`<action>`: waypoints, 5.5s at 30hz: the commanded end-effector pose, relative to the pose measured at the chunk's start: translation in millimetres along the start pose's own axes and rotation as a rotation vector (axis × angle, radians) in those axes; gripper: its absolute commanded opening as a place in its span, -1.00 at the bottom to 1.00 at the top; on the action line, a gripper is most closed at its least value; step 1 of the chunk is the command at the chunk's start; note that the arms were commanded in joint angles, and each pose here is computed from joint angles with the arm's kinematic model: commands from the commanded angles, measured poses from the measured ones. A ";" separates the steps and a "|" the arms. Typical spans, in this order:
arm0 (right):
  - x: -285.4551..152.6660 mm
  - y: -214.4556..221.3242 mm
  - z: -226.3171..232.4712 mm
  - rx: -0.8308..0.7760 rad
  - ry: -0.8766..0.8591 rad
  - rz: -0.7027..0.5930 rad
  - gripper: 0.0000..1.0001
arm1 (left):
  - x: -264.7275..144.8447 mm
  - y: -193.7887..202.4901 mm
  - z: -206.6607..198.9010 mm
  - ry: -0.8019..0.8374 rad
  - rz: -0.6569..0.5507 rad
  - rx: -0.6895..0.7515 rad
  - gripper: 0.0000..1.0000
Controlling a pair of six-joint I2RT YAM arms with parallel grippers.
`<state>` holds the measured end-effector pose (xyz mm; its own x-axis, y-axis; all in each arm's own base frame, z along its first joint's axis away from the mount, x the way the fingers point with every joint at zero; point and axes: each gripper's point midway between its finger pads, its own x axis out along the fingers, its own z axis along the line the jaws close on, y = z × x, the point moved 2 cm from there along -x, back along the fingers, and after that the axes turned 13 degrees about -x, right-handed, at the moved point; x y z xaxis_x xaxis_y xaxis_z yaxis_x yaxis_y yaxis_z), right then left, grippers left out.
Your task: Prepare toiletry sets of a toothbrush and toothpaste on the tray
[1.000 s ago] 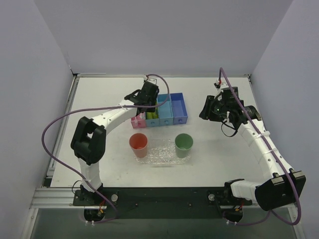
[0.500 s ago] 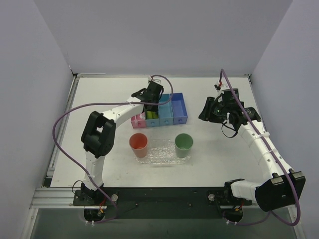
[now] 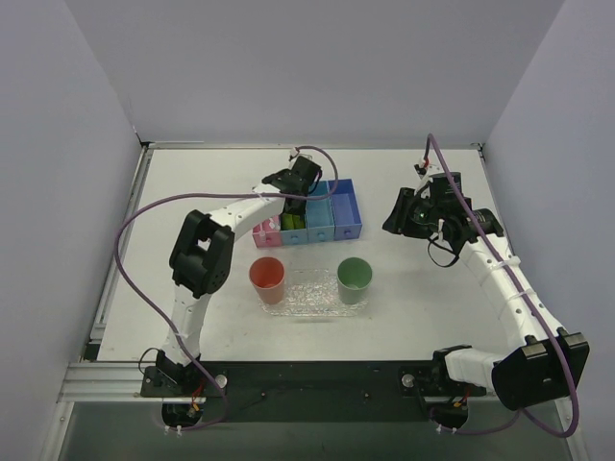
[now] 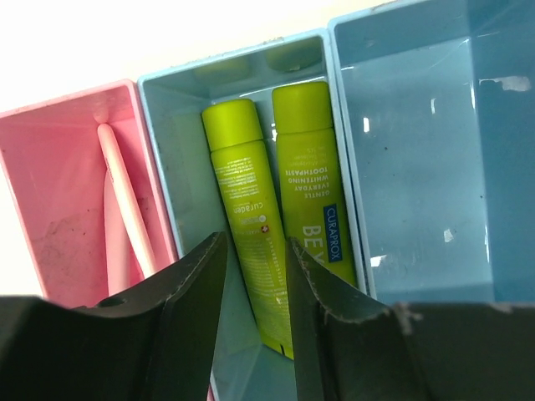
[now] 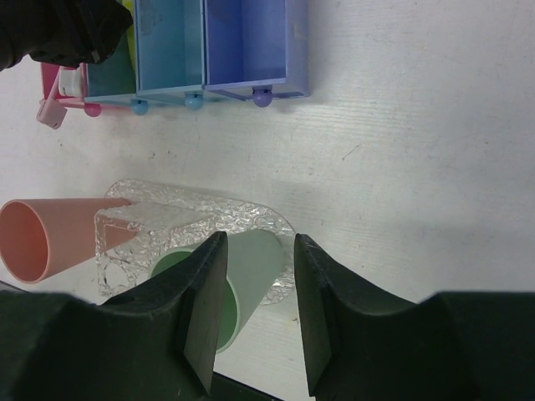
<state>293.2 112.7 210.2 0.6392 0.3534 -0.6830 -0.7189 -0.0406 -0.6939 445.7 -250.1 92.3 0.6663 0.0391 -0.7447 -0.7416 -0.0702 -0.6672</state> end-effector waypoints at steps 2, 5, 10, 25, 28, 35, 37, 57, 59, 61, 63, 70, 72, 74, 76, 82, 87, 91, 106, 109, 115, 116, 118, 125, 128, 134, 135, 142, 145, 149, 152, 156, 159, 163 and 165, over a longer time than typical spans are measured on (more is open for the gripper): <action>-6.0 -6.8 2.1 0.010 -0.019 -0.042 -0.34 | -2.7 -14.7 -8.1 -0.038 -0.032 0.011 -0.10; -6.6 -7.2 1.2 0.010 -0.018 -0.046 -0.34 | 0.7 -11.9 -7.8 -0.047 -0.024 0.012 -0.10; -5.8 -7.1 -0.9 0.017 -0.015 -0.045 -0.34 | 4.4 -7.1 -6.2 -0.063 -0.014 0.001 -0.09; -3.0 -9.8 0.6 0.030 -0.031 -0.040 -0.34 | 16.6 8.8 0.5 -0.118 0.015 -0.018 -0.09; -2.0 -10.2 0.7 0.035 -0.036 -0.037 -0.34 | 18.0 12.0 1.7 -0.123 0.021 -0.020 -0.09; -1.1 -11.5 1.2 0.040 -0.041 -0.035 -0.34 | 24.3 23.9 6.0 -0.138 0.051 -0.019 -0.09; -1.6 -11.9 0.3 0.041 -0.039 -0.037 -0.34 | 24.6 26.8 6.4 -0.141 0.055 -0.021 -0.09; -2.0 -10.9 -2.8 0.049 -0.029 -0.037 -0.35 | -13.1 -10.7 -1.4 -0.072 -0.034 -0.059 -1.00; -2.7 -11.8 -2.9 0.052 -0.028 -0.040 -0.35 | -19.7 -17.6 -1.4 -0.070 -0.051 -0.063 -1.00; -3.5 -12.1 -2.2 0.050 -0.030 -0.043 -0.35 | -30.6 -27.8 -2.0 -0.056 -0.079 -0.079 -1.00; -3.5 -11.9 -3.0 0.050 -0.027 -0.042 -0.35 | -39.5 -35.2 -1.0 -0.048 -0.100 -0.092 -1.00; -2.7 -11.8 -2.8 0.055 -0.028 -0.040 -0.36 | -57.0 -45.2 -1.6 -0.021 -0.142 -0.119 -1.00; -2.9 -11.5 -2.7 0.058 -0.028 -0.040 -0.35 | -60.6 -46.1 -1.2 -0.016 -0.147 -0.124 -1.00; -4.0 -12.4 -2.1 0.057 -0.031 -0.044 -0.36 | -64.2 -46.9 -1.0 -0.011 -0.149 -0.126 -1.00; -4.8 -13.2 -1.7 0.059 -0.031 -0.049 -0.36 | -67.5 -47.5 -0.8 -0.007 -0.152 -0.133 -1.00; -8.6 -16.0 -1.3 0.059 -0.027 -0.064 -0.37 | -81.1 -54.4 -1.7 0.030 -0.170 -0.165 -1.00; -14.7 -21.4 1.8 0.055 -0.035 -0.090 -0.38 | -88.6 -54.8 -1.8 0.056 -0.172 -0.187 -1.00; -17.0 -26.2 7.6 0.050 -0.048 -0.110 -0.39 | -94.1 -53.3 -0.4 0.077 -0.178 -0.204 -1.00; -1.7 -57.4 80.4 -0.053 -0.176 -0.211 -0.40 | -125.3 -65.5 -4.7 0.200 -0.226 -0.298 -1.00; 5.8 -63.3 96.1 -0.070 -0.216 -0.240 -0.40 | -131.7 -67.4 -3.4 0.218 -0.242 -0.319 -1.00; 32.3 -61.8 129.2 -0.151 -0.293 -0.262 -0.16 | -140.0 -69.1 -6.1 0.262 -0.247 -0.354 -1.00; 34.6 -67.1 135.0 -0.158 -0.306 -0.287 -0.13 | -141.3 -69.3 -6.3 0.266 -0.246 -0.358 -1.00; 44.3 -62.7 146.9 -0.179 -0.328 -0.276 -0.12 | -142.6 -68.7 -8.6 0.282 -0.239 -0.363 -1.00; 66.1 -53.4 181.9 -0.326 -0.338 -0.308 -0.08 | -151.5 -70.7 -15.6 0.345 -0.223 -0.407 -1.00; 76.6 -51.9 183.1 -0.336 -0.314 -0.308 -0.08 | -155.0 -70.1 -18.4 0.370 -0.214 -0.416 -1.00; 100.2 -49.9 185.7 -0.345 -0.298 -0.307 -0.10 | -159.4 -65.6 -20.4 0.405 -0.195 -0.438 -1.00; 103.2 -50.6 185.7 -0.346 -0.293 -0.307 -0.10 | -160.2 -65.2 -20.7 0.413 -0.190 -0.441 -1.00; 124.1 -54.6 185.5 -0.370 -0.246 -0.327 -0.13 | -166.4 -62.8 -18.4 0.432 -0.186 -0.457 -1.00; 129.0 -57.8 185.8 -0.368 -0.237 -0.342 -0.17 | -167.0 -59.8 -17.4 0.441 -0.175 -0.464 -1.00; 132.8 -60.5 185.9 -0.360 -0.229 -0.358 -0.46 | -167.0 -56.2 -18.3 0.455 -0.162 -0.477 -1.00; 132.8 -60.4 184.4 -0.358 -0.222 -0.361 -0.78 | -167.3 -55.3 -17.9 0.465 -0.155 -0.487 -1.00; 126.2 -61.2 182.7 -0.352 -0.220 -0.376 -1.00 | -163.0 -54.6 -12.9 0.469 -0.154 -0.499 -1.00; 124.0 -59.2 181.5 -0.355 -0.222 -0.377 -1.00 | -159.7 -54.3 -10.7 0.486 -0.137 -0.503 -1.00; 119.6 -58.4 181.8 -0.356 -0.247 -0.375 -1.00 | -156.5 -51.9 -13.5 0.516 -0.123 -0.470 -1.00; 115.4 -60.2 183.3 -0.362 -0.269 -0.377 -1.00 | -155.2 -51.4 -15.1 0.529 -0.119 -0.453 -1.00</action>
<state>344.3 332.3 175.0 0.6442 0.6148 -0.4549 -0.3832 -0.2553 -0.8877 394.6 -245.8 207.3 0.7891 -0.2484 -0.5617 -0.5974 -0.5230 -0.6079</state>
